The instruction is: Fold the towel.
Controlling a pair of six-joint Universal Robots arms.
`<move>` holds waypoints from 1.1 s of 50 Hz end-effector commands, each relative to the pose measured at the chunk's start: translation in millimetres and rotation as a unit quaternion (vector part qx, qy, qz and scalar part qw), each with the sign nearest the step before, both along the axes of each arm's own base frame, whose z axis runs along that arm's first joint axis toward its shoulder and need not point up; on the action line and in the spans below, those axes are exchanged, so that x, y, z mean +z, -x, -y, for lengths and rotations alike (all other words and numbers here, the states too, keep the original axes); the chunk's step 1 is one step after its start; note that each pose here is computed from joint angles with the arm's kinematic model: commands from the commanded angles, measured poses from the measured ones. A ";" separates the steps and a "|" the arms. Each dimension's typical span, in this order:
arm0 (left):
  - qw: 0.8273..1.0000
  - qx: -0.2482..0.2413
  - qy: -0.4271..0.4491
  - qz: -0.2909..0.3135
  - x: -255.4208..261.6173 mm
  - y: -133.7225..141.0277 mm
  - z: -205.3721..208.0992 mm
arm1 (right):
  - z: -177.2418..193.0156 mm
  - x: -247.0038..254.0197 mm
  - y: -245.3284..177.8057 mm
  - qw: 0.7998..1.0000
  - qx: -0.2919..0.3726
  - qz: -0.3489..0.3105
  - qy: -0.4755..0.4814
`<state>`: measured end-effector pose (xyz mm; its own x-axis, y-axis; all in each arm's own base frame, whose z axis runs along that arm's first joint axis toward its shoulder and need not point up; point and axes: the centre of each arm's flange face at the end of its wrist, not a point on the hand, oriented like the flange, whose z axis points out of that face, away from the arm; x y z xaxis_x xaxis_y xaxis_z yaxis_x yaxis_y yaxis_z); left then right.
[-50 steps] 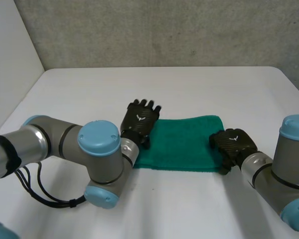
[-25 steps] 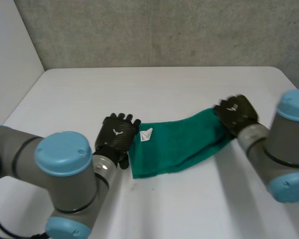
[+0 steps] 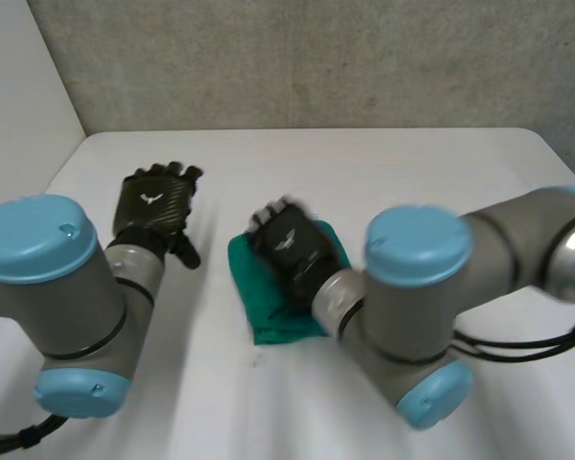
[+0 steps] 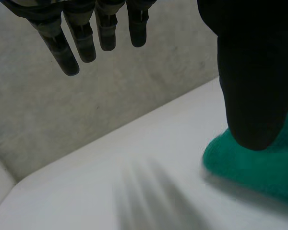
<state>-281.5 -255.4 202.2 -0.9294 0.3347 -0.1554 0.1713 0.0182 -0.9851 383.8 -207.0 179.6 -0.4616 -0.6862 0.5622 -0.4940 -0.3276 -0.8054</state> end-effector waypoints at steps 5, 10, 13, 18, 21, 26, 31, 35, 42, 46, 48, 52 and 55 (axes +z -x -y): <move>0.990 -0.127 -0.040 -0.053 -8.8 64.0 -18.8 | 54.1 22.7 51.7 0.965 -0.145 0.141 -0.168; 0.991 -0.086 -0.102 -0.010 -38.6 57.6 -22.2 | 60.2 -16.5 49.7 0.953 -0.150 0.095 -0.247; 0.991 -0.048 -0.120 0.015 -53.7 50.3 -21.2 | 65.5 -33.7 49.5 0.945 -0.161 0.075 -0.274; 0.989 -0.030 -0.139 0.038 -68.4 44.3 -22.9 | 71.4 -39.2 52.8 0.941 -0.173 0.066 -0.285; 0.988 -0.029 -0.147 0.043 -69.0 42.1 -24.9 | 72.8 -38.1 52.8 0.941 -0.171 0.069 -0.285; 0.988 -0.040 -0.142 0.037 -58.2 44.0 -28.6 | 71.7 -31.4 51.1 0.943 -0.167 0.074 -0.279; 0.989 -0.088 -0.119 0.010 -33.3 57.6 -34.7 | 74.0 13.4 54.3 0.952 -0.164 0.122 -0.229; 0.992 -0.095 -0.074 -0.030 11.0 57.7 -29.2 | 82.3 58.9 70.5 0.948 -0.197 0.192 -0.159; 0.997 -0.031 -0.031 -0.067 79.0 14.3 0.7 | 89.3 130.5 121.3 0.919 -0.281 0.274 -0.047; 0.995 -0.020 -0.029 -0.093 107.8 -3.5 1.4 | 88.0 139.1 128.7 0.916 -0.290 0.273 -0.040; 0.992 -0.033 -0.037 -0.114 122.7 -14.0 -0.2 | 86.2 141.3 131.8 0.916 -0.293 0.269 -0.043; 0.990 -0.054 -0.042 -0.125 130.4 -19.8 -1.9 | 84.5 146.0 146.0 0.912 -0.311 0.261 -0.053; 0.989 -0.057 -0.041 -0.126 133.0 -21.3 -4.8 | 83.0 147.8 146.3 0.913 -0.309 0.262 -0.051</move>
